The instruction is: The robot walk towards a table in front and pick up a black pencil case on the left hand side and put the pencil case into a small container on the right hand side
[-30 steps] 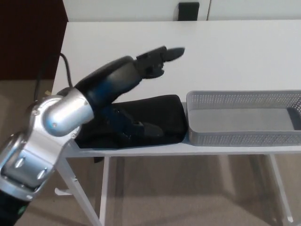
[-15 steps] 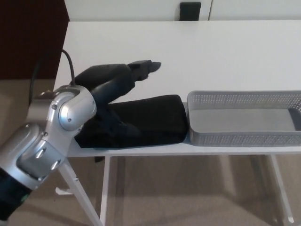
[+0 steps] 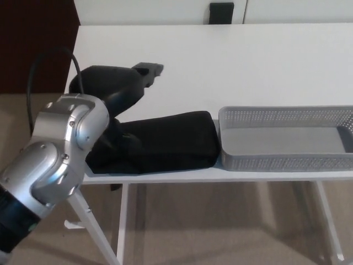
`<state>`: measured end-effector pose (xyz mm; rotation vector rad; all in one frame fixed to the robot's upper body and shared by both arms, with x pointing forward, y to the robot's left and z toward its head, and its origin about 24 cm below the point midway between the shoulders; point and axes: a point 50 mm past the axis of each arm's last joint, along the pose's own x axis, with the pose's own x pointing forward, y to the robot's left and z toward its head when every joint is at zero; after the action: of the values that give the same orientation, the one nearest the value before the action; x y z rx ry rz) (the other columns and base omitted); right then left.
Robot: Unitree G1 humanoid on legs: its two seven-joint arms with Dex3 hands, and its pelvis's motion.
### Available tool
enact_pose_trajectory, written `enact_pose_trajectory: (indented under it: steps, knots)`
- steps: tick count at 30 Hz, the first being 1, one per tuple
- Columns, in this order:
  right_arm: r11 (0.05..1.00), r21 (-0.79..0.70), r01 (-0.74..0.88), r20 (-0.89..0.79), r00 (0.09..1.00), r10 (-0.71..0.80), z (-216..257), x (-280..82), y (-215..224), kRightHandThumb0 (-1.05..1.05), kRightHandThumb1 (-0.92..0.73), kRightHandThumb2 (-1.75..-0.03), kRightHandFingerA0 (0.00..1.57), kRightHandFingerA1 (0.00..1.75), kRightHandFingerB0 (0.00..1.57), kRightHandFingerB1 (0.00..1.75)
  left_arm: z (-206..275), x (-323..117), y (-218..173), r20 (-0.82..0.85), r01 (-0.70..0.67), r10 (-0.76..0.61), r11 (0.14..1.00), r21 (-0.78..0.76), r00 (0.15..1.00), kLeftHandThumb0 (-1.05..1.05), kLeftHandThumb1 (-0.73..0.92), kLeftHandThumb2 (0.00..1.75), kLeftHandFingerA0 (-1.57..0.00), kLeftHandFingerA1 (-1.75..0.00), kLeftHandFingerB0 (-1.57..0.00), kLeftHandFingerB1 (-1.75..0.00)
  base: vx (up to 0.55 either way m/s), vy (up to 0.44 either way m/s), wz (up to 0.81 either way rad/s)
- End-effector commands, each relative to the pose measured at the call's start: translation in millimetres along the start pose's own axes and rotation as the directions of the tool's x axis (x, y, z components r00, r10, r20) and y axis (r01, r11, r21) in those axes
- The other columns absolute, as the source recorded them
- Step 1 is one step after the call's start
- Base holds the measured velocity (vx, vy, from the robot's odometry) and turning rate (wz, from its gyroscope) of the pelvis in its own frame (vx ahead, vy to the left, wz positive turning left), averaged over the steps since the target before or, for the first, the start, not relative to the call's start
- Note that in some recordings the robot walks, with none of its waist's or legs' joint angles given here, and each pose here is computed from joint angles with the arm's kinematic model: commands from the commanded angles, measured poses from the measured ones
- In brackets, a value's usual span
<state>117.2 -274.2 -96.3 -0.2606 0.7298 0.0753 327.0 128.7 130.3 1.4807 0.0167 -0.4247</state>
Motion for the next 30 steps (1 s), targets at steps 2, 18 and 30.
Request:
enact_pose_trajectory:
  steps: [2, 18, 30]
  knots:
    - [1.000, -0.030, 0.007, -0.018, 1.000, -0.008, 0.3, -2.8, -8.0, -0.22, -0.53, -0.56, 0.55, 0.58, 0.42, 0.46, -12.1, 5.7, -10.7, -0.115, 0.055, -0.049, 0.997, 0.054, 0.992, -0.59, 0.38, 0.72, 0.00, -0.05, 0.00, -0.09, 0.00, 0.000, 0.00]
    - [1.000, -0.024, -0.003, -0.016, 1.000, 0.002, 1.6, -2.7, -8.7, -0.25, -0.54, -0.56, 0.53, 0.56, 0.43, 0.46, -20.3, 11.5, -36.2, -0.170, 0.184, -0.183, 0.983, -0.007, 0.968, -0.58, 0.37, 0.74, 0.00, -0.09, -0.02, -0.14, 0.00, 0.000, 0.00]
    - [0.999, -0.039, -0.013, -0.005, 1.000, 0.012, 8.2, -0.7, -11.3, -0.24, -0.54, -0.56, 0.53, 0.56, 0.43, 0.46, -6.0, 16.7, -40.3, -0.117, 0.205, -0.208, 0.978, -0.035, 0.971, -0.57, 0.36, 0.75, 0.00, -0.15, 0.00, -0.16, 0.00, 0.000, 0.00]
